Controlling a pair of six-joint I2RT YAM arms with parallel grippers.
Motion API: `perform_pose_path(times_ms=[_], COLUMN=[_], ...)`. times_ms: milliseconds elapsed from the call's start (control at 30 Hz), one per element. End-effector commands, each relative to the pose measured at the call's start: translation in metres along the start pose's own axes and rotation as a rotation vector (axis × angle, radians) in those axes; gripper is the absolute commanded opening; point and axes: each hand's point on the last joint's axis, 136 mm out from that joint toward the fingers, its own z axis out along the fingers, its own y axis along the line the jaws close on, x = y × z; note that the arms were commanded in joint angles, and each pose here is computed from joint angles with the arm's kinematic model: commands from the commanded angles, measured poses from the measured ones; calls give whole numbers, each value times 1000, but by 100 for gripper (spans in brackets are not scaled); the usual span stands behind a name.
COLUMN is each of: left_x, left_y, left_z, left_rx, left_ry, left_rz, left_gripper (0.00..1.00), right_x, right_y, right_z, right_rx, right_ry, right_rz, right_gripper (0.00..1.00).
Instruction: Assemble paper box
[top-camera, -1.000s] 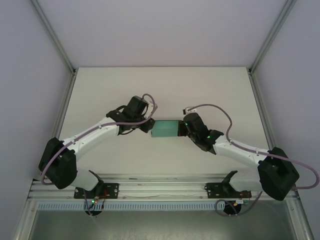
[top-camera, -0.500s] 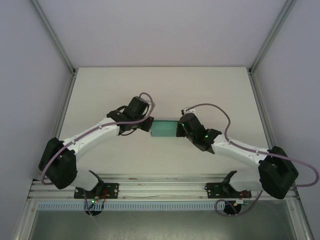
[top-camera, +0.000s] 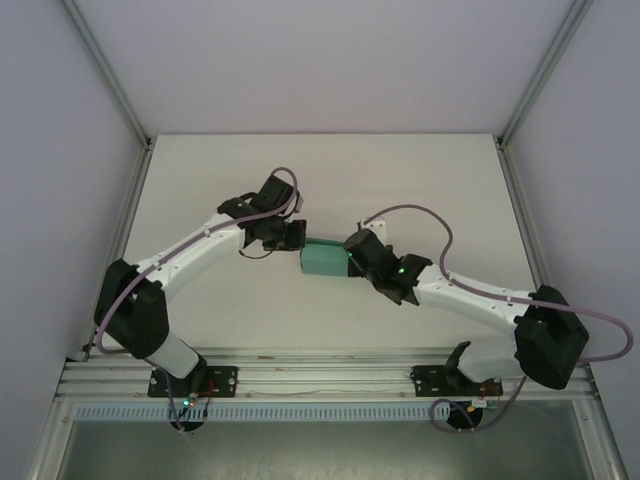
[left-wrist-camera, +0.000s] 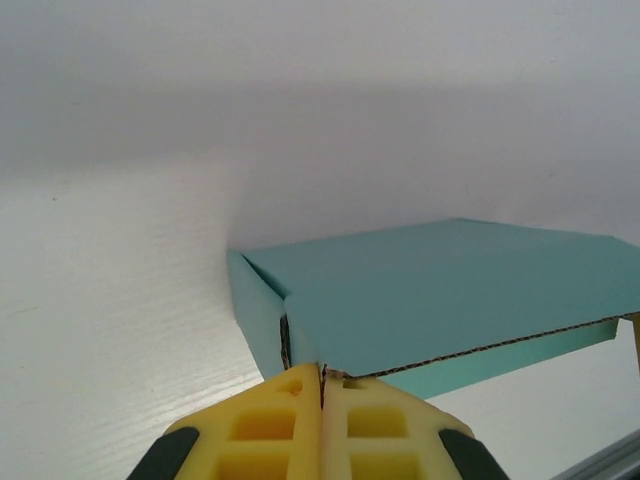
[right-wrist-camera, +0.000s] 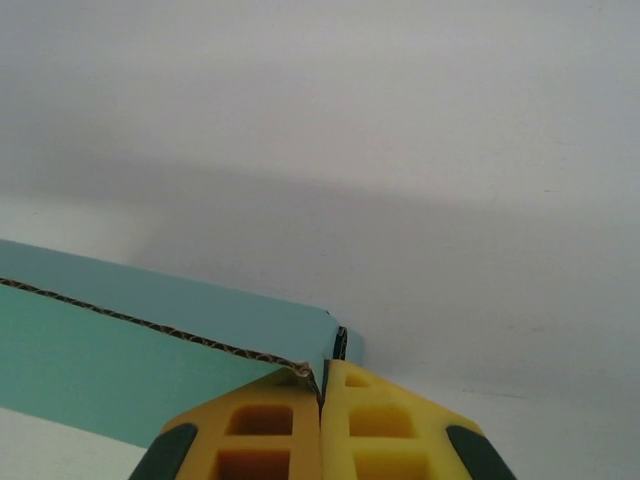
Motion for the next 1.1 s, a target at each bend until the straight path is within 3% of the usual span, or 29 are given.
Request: perform_pose_path(times_ms=[0, 267, 667, 867, 1000, 1067], left_x=[19, 21, 34, 38, 39, 40], left_y=[-8, 11, 36, 44, 45, 44], left_z=[3, 15, 36, 37, 39, 41], left_rx=[48, -53, -150, -181, -180, -172], left_ry=[123, 124, -2, -4, -8, -2], left_rz=[-67, -8, 41, 28, 17, 12], left_gripper=[0, 0, 0, 0, 0, 0], right_x=[26, 27, 52, 38, 22, 14], right_y=[-8, -5, -12, -10, -6, -5], right_z=[4, 7, 16, 6, -9, -16], right_rx=[70, 44, -14, -20, -50, -67], right_ry=[83, 49, 20, -13, -45, -54], right_rz=[-56, -76, -170, -144, -137, -127], right_gripper=[0, 0, 0, 15, 37, 42])
